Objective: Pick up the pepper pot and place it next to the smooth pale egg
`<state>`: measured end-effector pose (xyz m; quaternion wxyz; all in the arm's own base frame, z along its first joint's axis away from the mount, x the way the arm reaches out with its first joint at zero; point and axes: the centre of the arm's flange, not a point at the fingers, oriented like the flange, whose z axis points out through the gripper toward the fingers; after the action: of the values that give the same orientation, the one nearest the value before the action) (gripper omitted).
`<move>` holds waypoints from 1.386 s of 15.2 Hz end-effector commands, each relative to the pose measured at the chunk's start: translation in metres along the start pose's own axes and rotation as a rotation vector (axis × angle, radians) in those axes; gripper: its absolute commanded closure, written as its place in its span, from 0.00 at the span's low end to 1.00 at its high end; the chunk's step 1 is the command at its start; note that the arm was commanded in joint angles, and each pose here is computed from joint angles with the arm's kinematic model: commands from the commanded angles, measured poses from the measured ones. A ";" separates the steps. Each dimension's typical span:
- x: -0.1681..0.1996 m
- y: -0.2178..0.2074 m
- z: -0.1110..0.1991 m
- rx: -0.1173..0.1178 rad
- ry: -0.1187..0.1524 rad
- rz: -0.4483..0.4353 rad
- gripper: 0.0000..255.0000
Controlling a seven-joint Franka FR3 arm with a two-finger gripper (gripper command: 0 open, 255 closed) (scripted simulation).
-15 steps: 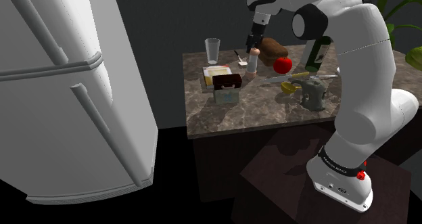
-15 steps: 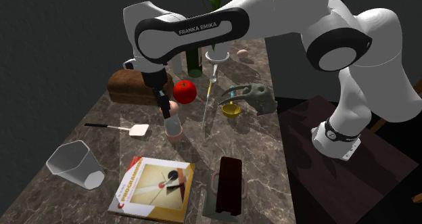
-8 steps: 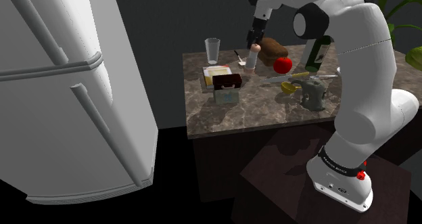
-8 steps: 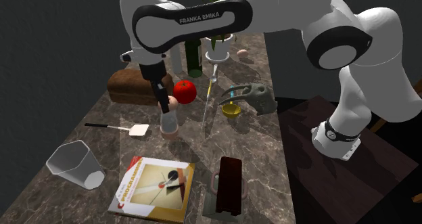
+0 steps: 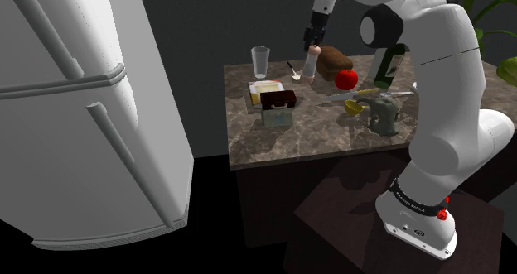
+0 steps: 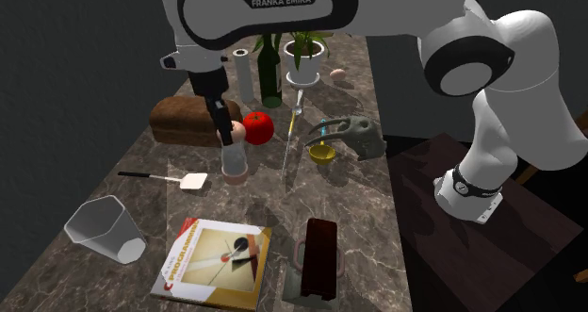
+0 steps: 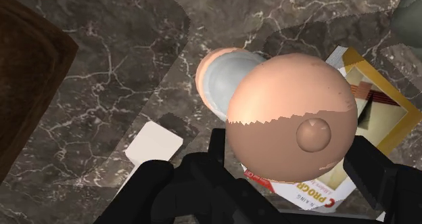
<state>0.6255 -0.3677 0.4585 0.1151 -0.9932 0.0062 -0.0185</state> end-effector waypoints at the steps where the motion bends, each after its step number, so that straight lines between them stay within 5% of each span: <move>1: 0.001 -0.003 -0.011 0.000 0.000 0.000 1.00; 10: 0.002 -0.013 -0.055 0.000 0.000 0.000 1.00; 21: -0.132 0.023 -0.097 0.000 0.000 0.000 1.00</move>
<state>0.5029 -0.4063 0.5434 0.1148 -0.9932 0.0068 -0.0182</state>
